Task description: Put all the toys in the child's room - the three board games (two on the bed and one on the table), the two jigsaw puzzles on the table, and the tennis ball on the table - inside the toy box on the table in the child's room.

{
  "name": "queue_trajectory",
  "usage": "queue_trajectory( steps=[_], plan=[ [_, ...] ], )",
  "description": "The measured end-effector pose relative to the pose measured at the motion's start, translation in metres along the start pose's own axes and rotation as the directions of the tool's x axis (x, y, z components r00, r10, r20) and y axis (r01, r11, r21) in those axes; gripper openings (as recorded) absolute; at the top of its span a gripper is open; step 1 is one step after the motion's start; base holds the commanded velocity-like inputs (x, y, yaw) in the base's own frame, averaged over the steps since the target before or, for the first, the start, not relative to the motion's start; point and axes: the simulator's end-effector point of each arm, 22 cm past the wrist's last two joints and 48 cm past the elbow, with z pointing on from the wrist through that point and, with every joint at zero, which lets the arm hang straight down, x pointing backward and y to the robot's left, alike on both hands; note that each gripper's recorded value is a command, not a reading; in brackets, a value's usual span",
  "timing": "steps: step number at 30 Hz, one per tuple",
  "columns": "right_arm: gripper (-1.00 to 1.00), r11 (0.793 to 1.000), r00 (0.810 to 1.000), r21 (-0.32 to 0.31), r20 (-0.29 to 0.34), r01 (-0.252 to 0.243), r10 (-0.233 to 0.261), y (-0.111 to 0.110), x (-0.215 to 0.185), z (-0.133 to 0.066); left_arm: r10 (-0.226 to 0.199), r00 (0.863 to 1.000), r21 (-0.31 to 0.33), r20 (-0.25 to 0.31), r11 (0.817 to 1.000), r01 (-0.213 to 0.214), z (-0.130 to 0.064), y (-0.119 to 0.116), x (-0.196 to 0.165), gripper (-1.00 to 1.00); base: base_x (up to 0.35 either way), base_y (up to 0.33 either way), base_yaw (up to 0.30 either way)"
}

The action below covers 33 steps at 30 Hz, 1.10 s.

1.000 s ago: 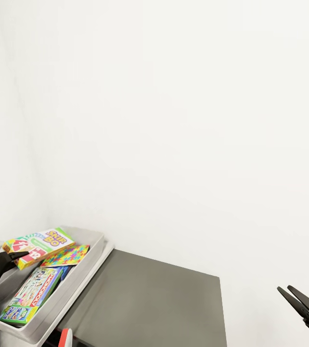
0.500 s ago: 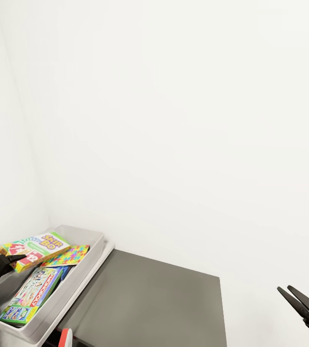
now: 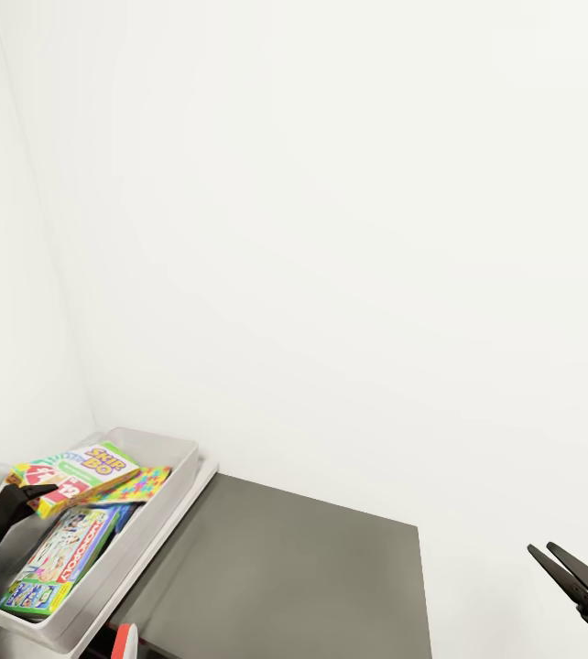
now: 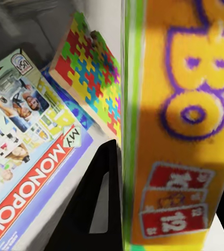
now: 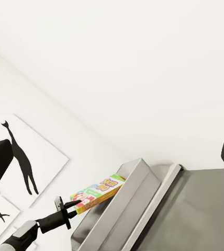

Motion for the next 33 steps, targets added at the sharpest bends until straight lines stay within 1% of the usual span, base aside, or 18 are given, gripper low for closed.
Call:
queue_trajectory(
  steps=[6, 7, 8, 19, 24, 31, 33],
  plan=[
    [1.0, 1.0, 1.0, 0.0, 0.0, 0.0, 0.0, 0.0, 0.0, 0.0, -0.002, 1.0, 0.001, -0.001, 1.0, 0.002, 0.0, 0.0, 0.0, -1.0, 0.0, 0.0, 0.0],
    [1.0, 1.0, 1.0, 0.0, 0.0, 0.0, 0.0, 0.0, 0.0, 0.0, -0.003, 1.0, 0.001, -0.001, 1.0, 0.003, 0.001, 0.0, 0.001, 1.0, 0.0, 0.0, 0.0],
    [1.0, 1.0, 1.0, 0.0, 0.0, 0.0, 0.0, 0.0, 0.0, 0.0, 0.02, 1.0, -0.038, -0.007, 0.999, -0.02, 0.001, 0.009, 0.002, 1.0, 0.0, 0.0, 0.0],
    [1.0, 1.0, 1.0, -0.001, 0.0, 0.001, -0.001, 0.0, -0.001, 0.0, 0.017, 1.0, -0.037, -0.006, 0.999, -0.018, 0.001, 0.009, 0.002, 1.0, 0.0, 0.0, 0.0],
    [1.0, 1.0, 1.0, -0.001, 0.0, 0.001, -0.001, 0.0, -0.001, 0.0, -0.004, 1.0, -0.027, 0.009, 1.0, 0.004, -0.003, 0.01, -0.002, 1.0, 0.0, 0.0, 0.0],
    [1.0, 1.0, 1.0, 0.0, -0.001, 0.001, -0.001, 0.0, 0.0, 0.0, -0.055, 0.997, 0.003, 0.054, 0.999, 0.055, -0.014, 0.012, -0.016, 1.0, 0.0, 0.0, 0.0],
    [1.0, 1.0, 1.0, 0.0, -0.001, 0.001, -0.001, 0.0, 0.0, 0.0, -0.062, 0.996, 0.009, 0.062, 0.998, 0.061, -0.016, 0.013, -0.019, 1.0, 0.0, 0.0, 0.0]
  ],
)
